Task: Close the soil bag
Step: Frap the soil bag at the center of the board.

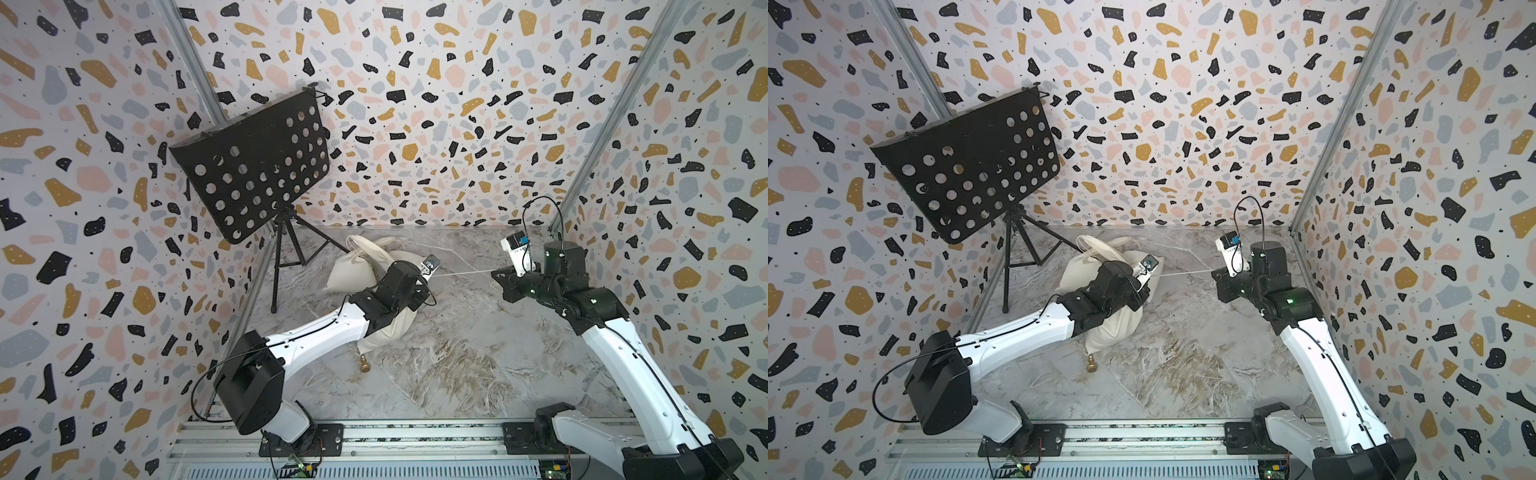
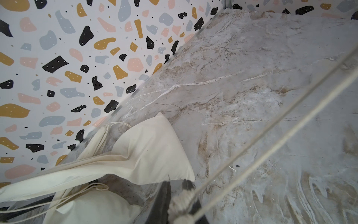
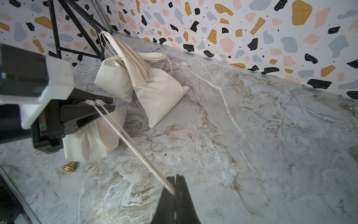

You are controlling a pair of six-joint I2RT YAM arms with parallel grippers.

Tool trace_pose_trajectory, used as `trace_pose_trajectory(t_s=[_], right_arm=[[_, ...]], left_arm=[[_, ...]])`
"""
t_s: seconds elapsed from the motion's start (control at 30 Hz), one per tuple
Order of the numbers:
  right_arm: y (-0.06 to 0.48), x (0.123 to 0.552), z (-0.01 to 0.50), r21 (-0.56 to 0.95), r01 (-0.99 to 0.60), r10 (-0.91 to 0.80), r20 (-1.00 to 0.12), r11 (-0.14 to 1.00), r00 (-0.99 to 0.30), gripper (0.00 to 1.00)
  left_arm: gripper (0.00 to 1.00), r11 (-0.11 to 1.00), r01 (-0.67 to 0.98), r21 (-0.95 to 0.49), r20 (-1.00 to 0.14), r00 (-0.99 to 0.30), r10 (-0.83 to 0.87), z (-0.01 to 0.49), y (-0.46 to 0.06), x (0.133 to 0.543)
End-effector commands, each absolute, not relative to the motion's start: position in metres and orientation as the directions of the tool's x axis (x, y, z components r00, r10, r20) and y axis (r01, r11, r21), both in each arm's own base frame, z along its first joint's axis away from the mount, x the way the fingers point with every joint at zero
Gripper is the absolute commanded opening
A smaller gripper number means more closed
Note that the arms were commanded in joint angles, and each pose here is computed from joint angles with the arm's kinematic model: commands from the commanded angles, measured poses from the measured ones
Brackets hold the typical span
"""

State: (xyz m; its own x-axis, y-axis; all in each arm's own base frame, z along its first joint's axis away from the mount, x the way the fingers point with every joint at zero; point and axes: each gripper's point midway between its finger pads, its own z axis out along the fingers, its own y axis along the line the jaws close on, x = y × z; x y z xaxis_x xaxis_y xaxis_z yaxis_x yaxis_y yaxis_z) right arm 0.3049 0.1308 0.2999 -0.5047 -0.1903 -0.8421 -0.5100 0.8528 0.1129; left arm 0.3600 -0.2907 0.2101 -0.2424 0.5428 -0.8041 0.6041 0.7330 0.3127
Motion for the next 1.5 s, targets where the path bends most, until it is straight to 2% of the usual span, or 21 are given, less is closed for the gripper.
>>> trace_pose_trajectory(t_s=[0.0,0.13,0.33,0.5,0.53,0.6,0.73,0.83,1.07,1.27,1.47], right_arm=[[0.024,0.33,0.367,-0.029,-0.054,-0.045,-0.941,0.998,-0.335,0.0],[0.031,0.333,0.36,-0.012,-0.089,-0.042,-0.934,0.996,-0.354,0.0],[0.049,0.339,0.342,0.039,-0.178,-0.034,-0.92,0.983,-0.389,0.0],[0.072,0.341,0.326,0.101,-0.283,-0.031,-0.904,0.954,-0.427,0.0],[0.079,0.342,0.322,0.118,-0.309,-0.029,-0.901,0.944,-0.433,0.0],[0.098,0.341,0.317,0.133,-0.371,-0.045,-0.899,0.919,-0.435,0.0],[0.124,0.339,0.312,0.101,-0.428,-0.103,-0.899,0.898,-0.427,0.0],[0.136,0.337,0.314,0.096,-0.457,-0.122,-0.897,0.884,-0.424,0.0],[0.158,0.323,0.327,0.061,-0.509,-0.167,-0.905,0.858,-0.39,0.0],[0.153,0.314,0.34,0.035,-0.497,-0.174,-0.913,0.867,-0.368,0.0],[0.149,0.303,0.354,0.032,-0.5,-0.162,-0.926,0.866,-0.341,0.0]], left_arm=[[0.2,0.715,0.313,0.625,-0.336,-0.719,0.608,0.123,-0.088,0.356],[0.24,0.726,0.29,0.623,-0.365,-0.713,0.598,0.128,-0.083,0.359],[0.22,0.765,0.252,0.593,-0.459,-0.674,0.578,0.143,-0.082,0.361],[0.26,0.77,0.283,0.571,-0.454,-0.673,0.584,0.135,-0.088,0.36],[0.31,0.778,0.307,0.548,-0.469,-0.658,0.59,0.134,-0.095,0.36],[0.49,0.789,0.362,0.495,-0.522,-0.602,0.604,0.139,-0.114,0.357],[0.79,0.782,0.497,0.376,-0.678,-0.428,0.597,0.168,-0.165,0.337],[0.9,0.748,0.585,0.313,-0.764,-0.313,0.565,0.192,-0.2,0.322],[0.95,0.644,0.687,0.337,-0.826,-0.113,0.553,0.224,-0.262,0.297],[0.97,0.468,0.825,0.316,-0.845,0.02,0.535,0.238,-0.322,0.269],[0.96,0.384,0.882,0.272,-0.873,0.059,0.484,0.24,-0.371,0.267]])
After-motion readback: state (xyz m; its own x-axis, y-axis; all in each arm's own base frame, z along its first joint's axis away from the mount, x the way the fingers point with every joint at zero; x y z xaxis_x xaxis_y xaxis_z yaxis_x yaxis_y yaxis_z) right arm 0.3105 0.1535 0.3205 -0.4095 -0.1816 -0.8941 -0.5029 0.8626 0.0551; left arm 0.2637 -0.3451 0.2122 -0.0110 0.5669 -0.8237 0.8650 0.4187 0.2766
